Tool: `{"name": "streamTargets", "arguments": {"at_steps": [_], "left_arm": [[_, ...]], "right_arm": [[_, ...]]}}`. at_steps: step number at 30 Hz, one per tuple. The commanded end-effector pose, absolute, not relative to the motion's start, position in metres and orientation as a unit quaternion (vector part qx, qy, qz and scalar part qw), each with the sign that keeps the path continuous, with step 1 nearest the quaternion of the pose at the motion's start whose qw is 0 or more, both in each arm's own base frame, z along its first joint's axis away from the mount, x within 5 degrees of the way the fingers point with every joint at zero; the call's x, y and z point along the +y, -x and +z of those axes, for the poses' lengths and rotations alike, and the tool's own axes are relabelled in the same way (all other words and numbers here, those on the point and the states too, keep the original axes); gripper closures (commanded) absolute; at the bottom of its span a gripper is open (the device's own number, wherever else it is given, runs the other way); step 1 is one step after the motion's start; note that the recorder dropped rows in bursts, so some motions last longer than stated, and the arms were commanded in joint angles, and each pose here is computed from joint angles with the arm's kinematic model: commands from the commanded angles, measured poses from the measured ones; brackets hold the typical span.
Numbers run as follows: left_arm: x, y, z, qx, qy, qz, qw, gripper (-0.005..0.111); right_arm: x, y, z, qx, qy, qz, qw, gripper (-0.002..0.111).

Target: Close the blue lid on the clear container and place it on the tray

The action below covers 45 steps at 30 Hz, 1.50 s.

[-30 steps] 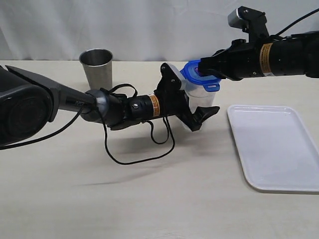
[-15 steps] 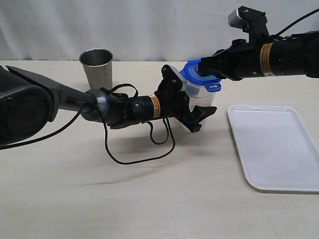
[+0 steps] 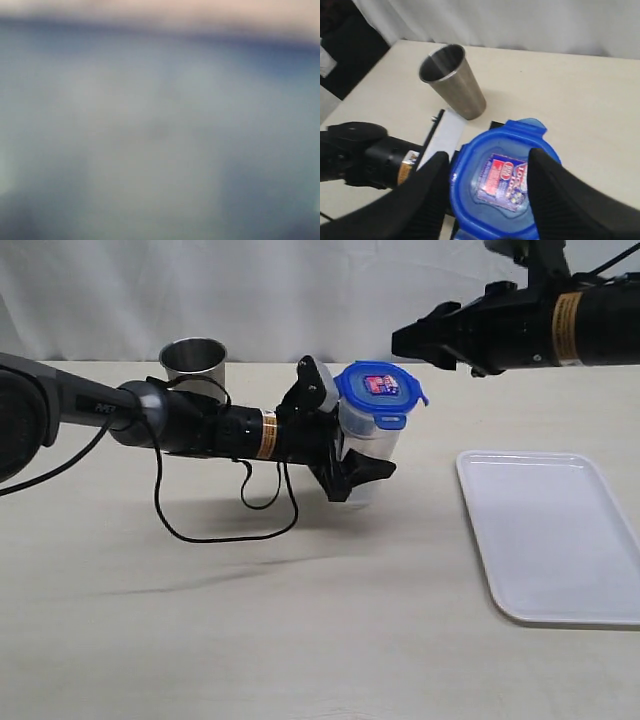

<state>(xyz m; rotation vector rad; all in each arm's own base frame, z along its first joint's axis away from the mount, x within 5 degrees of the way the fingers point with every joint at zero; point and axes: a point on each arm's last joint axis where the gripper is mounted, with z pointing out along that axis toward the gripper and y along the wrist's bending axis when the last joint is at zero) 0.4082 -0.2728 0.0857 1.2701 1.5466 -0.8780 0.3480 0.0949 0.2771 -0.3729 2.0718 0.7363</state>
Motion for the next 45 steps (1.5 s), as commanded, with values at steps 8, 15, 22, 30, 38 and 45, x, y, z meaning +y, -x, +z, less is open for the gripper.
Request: {"name": "streamTargets", "arguments": {"at_steps": [8, 15, 22, 30, 38, 45], "left_arm": [[-0.225, -0.411, 0.106, 0.538, -0.541, -0.451, 0.462, 0.107], [-0.170, -0.409, 0.094, 0.583, -0.495, -0.425, 0.485, 0.107], [-0.145, -0.393, 0.104, 0.670, -0.458, -0.316, 0.491, 0.107], [-0.137, -0.367, 0.112, 0.693, -0.450, -0.262, 0.499, 0.107], [-0.137, -0.342, 0.104, 0.666, -0.436, -0.306, 0.522, 0.107], [-0.141, -0.329, 0.108, 0.630, -0.441, -0.353, 0.533, 0.107]], "right_arm": [[0.094, -0.339, 0.280, 0.839, 0.110, 0.325, 0.422, 0.064], [0.093, -0.344, 0.278, 0.841, 0.124, 0.275, 0.449, 0.064], [0.108, -0.349, 0.279, 0.845, 0.068, 0.167, 0.504, 0.064], [0.106, -0.343, 0.280, 0.873, 0.028, -0.072, 0.482, 0.065], [0.154, -0.339, 0.307, 0.878, 0.204, 0.300, 0.312, 0.065], [0.186, -0.332, 0.302, 0.865, 0.213, 0.338, 0.302, 0.065]]}}
